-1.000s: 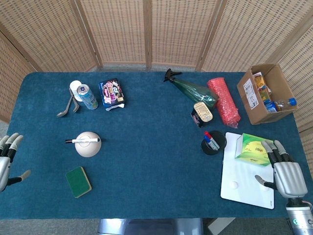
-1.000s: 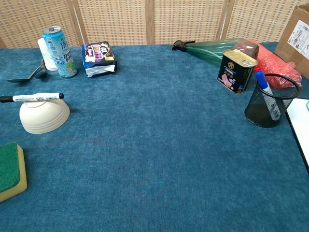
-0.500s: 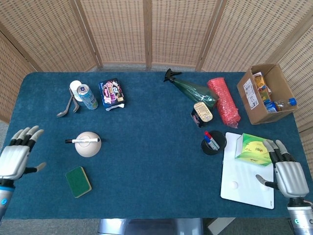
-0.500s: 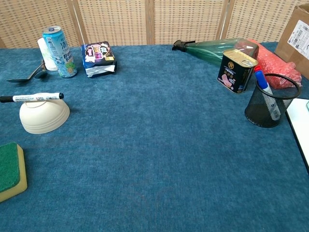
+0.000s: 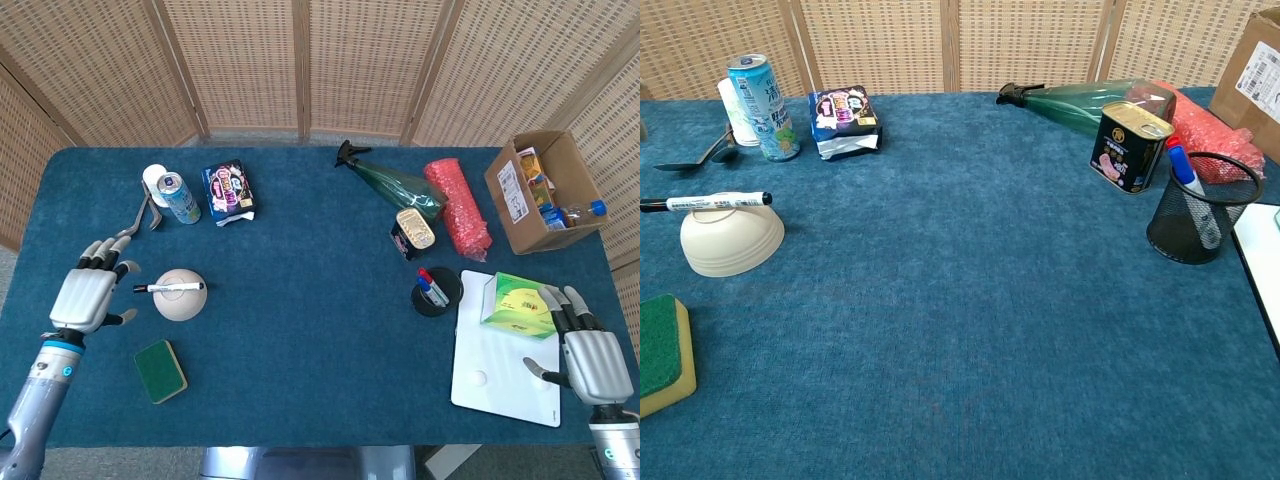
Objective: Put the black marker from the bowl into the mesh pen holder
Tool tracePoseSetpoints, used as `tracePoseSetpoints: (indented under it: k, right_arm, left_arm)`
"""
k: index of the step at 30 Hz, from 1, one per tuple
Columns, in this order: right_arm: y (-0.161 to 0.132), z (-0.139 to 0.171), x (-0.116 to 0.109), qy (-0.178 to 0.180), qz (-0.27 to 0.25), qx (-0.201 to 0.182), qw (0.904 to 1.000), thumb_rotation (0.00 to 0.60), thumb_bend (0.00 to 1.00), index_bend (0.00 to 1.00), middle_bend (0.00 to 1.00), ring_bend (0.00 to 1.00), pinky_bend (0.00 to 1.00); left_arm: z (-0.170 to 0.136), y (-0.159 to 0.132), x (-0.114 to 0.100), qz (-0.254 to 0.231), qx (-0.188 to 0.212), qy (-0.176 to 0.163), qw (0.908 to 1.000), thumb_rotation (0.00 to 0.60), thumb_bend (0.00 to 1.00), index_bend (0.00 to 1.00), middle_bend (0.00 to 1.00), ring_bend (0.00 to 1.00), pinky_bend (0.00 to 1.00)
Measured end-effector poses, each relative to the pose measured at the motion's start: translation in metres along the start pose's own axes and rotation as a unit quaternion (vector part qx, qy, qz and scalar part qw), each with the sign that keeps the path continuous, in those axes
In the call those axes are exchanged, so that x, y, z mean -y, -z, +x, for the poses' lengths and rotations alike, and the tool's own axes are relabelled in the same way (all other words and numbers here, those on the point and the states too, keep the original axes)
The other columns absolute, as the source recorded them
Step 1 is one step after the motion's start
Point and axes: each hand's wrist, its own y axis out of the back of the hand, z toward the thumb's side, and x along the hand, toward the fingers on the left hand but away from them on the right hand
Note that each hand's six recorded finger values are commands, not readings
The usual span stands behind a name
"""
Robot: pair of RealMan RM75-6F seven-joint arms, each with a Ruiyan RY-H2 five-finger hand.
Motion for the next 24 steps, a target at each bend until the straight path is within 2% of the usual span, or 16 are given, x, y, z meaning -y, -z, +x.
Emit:
tracePoseSetpoints:
  k: [3,9,24]
  right_arm:
    - [0.001,0.000,-0.001,0.001,-0.003,0.001,1.0000,0.600,0.00,0.00,0.00,0.00,0.31]
    - [0.001,0.000,-0.001,0.000,-0.005,0.000,1.0000,0.600,0.00,0.00,0.00,0.00,0.31]
    - [0.003,0.000,-0.003,-0.001,-0.013,0.002,0.9999,0.600,0.00,0.00,0.00,0.00,0.31]
  left_arm:
    - [0.008,-0.006,0.002,0.000,-0.005,0.005,1.0000,0.600,0.14,0.34,0.00,0.00,0.01]
    - [0.026,-0.020,0.007,0.010,-0.012,0.014,0.9998,0.600,0.24,0.34,0.00,0.00,0.02]
    - [0.041,-0.043,0.026,0.036,-0.012,0.034,0.9987,0.600,0.27,0.41,0.00,0.00,0.02]
